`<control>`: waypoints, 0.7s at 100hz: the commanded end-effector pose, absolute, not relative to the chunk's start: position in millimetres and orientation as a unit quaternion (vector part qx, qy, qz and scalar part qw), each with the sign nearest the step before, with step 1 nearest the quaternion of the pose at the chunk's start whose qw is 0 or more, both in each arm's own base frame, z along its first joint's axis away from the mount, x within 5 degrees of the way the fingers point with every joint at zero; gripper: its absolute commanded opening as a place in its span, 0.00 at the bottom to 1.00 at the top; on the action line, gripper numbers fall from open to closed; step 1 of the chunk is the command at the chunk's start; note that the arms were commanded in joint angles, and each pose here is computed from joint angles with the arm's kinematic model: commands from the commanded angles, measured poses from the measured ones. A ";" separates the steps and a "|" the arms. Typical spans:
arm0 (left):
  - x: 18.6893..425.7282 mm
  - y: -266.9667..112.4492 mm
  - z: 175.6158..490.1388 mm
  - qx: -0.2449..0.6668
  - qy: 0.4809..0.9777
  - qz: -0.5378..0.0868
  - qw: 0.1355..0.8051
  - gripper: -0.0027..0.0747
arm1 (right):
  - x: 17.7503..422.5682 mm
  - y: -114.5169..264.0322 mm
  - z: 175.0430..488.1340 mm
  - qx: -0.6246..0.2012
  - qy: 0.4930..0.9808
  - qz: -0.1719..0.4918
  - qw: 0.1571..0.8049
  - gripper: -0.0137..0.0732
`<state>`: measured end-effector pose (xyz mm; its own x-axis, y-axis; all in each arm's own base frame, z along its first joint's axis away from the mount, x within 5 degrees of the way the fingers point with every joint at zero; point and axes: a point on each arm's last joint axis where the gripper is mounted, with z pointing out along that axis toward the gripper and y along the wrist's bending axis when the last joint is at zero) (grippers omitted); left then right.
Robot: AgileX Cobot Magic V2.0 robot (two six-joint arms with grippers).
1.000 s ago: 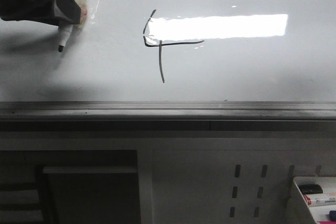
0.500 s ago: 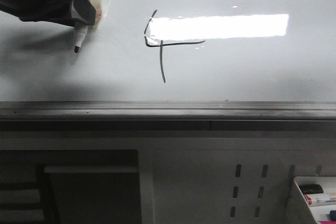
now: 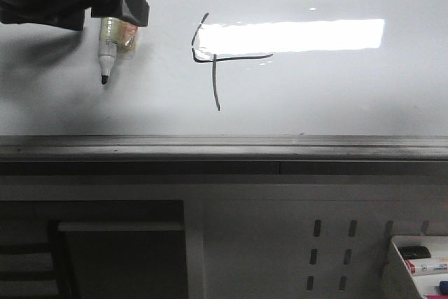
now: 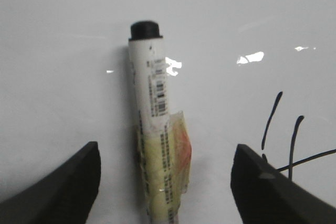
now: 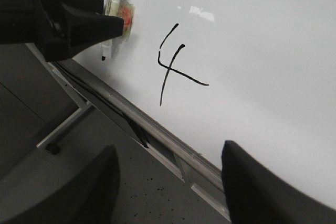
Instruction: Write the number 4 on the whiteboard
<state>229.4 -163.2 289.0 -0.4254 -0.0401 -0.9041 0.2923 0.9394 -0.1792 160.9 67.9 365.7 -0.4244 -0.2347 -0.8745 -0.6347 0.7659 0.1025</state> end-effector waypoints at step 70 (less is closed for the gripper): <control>85.2 -50.2 313.9 0.160 0.668 -0.201 0.699 0.01 | 73.9 32.5 336.3 -0.147 0.693 0.120 0.695 0.07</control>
